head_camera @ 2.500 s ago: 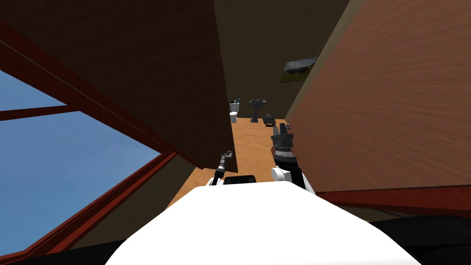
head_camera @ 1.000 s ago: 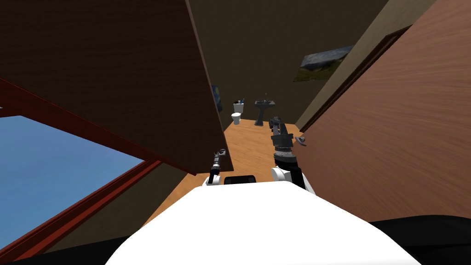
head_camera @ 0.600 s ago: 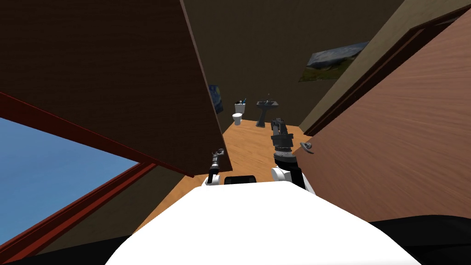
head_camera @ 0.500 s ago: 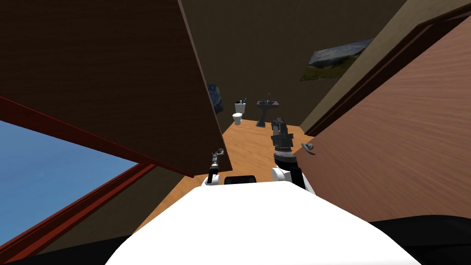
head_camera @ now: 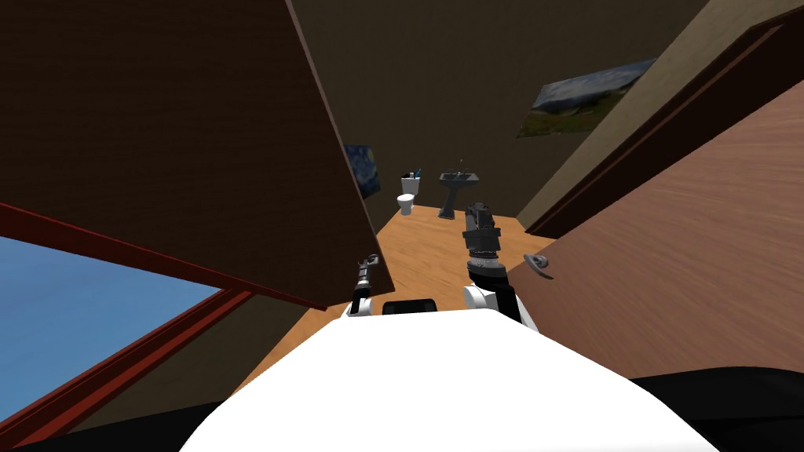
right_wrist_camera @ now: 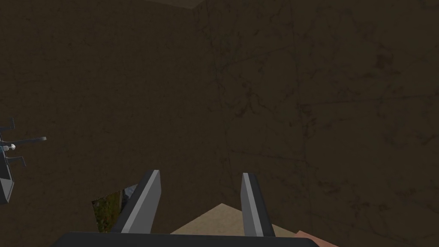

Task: Push the door open

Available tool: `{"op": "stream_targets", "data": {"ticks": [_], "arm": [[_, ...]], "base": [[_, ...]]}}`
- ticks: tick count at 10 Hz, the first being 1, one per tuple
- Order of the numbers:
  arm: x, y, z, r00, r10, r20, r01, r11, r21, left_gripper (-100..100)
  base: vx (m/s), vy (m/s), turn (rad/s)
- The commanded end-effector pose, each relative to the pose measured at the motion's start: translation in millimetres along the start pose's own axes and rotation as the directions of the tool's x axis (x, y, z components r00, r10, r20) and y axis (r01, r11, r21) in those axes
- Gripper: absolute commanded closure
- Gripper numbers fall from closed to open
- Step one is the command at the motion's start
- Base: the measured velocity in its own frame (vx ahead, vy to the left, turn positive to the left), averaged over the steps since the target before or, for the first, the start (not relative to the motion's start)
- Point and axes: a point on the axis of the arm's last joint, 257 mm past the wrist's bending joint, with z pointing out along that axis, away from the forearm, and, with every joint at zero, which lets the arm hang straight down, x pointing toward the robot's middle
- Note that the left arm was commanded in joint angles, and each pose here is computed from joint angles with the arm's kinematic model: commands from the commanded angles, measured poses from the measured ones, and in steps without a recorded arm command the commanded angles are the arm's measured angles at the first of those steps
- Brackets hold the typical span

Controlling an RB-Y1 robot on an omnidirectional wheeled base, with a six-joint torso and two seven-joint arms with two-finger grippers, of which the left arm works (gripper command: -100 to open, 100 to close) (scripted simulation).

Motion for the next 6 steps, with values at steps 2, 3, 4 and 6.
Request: {"op": "stream_targets", "data": {"ticks": [2,3,4,6], "arm": [[-25.4,-7.5,4.0,0.9991,0.015,0.04,-0.016,0.9997,0.018,100],[-32.4,-7.8,4.1,0.9984,0.017,0.054,-0.018,0.9997,0.018,100],[-39.4,-8.1,4.1,0.9975,0.019,0.068,-0.02,0.9996,0.019,100],[-53.2,-8.7,3.8,0.995,0.021,0.098,-0.023,0.9996,0.019,100]], "base": [[0.198,-0.059,0.05],[0.19,-0.028,0.051],[0.208,-0.034,0.055],[0.205,-0.054,0.065]]}}
